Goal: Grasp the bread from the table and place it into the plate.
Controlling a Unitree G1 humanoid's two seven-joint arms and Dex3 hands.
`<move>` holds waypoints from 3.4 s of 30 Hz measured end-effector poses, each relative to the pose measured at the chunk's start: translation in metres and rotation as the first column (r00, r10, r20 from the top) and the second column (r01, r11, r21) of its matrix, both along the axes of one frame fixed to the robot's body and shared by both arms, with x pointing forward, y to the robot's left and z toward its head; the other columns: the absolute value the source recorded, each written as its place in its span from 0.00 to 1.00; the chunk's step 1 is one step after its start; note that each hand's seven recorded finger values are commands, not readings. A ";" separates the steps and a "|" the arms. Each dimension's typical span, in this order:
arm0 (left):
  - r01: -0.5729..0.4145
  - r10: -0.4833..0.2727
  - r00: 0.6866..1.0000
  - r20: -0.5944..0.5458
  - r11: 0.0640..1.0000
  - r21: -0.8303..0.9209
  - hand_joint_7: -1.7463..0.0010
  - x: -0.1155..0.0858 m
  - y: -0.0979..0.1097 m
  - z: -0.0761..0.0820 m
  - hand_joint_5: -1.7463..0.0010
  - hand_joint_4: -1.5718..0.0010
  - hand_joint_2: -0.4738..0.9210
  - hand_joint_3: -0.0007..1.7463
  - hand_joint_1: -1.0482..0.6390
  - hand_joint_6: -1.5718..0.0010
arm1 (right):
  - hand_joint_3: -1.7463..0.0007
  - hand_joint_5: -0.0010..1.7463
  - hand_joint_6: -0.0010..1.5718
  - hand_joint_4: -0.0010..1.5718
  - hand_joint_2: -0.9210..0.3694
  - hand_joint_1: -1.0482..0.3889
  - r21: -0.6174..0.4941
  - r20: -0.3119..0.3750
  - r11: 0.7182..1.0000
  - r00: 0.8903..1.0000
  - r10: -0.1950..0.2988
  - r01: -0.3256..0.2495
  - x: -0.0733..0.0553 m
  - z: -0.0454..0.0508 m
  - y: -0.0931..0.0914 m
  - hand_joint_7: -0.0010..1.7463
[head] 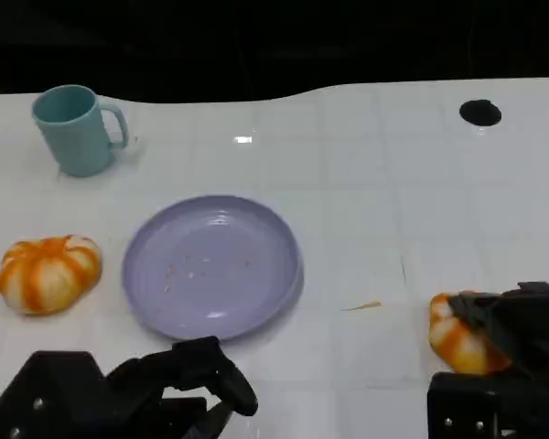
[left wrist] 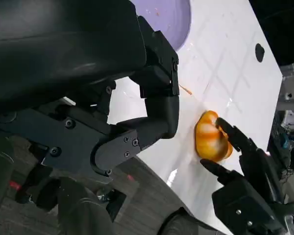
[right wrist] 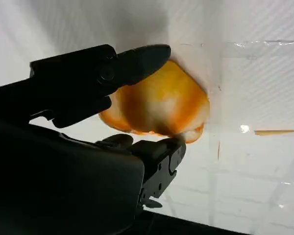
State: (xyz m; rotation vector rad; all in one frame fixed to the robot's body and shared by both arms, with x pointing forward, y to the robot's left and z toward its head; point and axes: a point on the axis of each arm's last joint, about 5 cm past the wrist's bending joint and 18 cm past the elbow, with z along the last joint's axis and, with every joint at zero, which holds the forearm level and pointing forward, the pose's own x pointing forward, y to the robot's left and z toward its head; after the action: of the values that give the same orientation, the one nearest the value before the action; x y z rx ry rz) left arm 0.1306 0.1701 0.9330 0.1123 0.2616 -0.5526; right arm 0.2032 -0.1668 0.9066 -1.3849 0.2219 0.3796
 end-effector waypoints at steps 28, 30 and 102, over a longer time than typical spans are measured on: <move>0.002 -0.002 1.000 0.000 1.000 -0.002 0.07 -0.002 -0.001 0.003 0.00 0.55 0.90 0.45 0.39 0.64 | 0.37 1.00 0.51 0.60 0.43 0.63 0.285 0.396 0.958 0.915 -0.081 -0.039 0.024 -0.0440 0.006 0.87; 0.002 -0.002 1.000 -0.001 1.000 -0.004 0.07 -0.002 -0.001 0.002 0.00 0.55 0.90 0.45 0.39 0.64 | 0.39 1.00 0.49 0.60 0.41 0.63 0.289 0.415 0.956 0.907 -0.078 -0.050 0.025 -0.0432 0.006 0.88; 0.037 -0.037 0.999 0.030 0.999 0.010 0.04 -0.006 -0.020 0.000 0.00 0.53 0.82 0.57 0.38 0.63 | 0.81 0.11 0.09 0.03 0.00 0.25 0.505 0.063 0.763 0.899 0.433 -0.403 0.061 0.0306 0.163 0.01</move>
State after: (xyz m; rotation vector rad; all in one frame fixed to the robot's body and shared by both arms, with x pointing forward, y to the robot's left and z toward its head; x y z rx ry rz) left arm 0.1246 0.1503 0.9334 0.1348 0.2329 -0.5857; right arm 0.2643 -0.0037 0.9372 -0.8829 -0.1488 0.7943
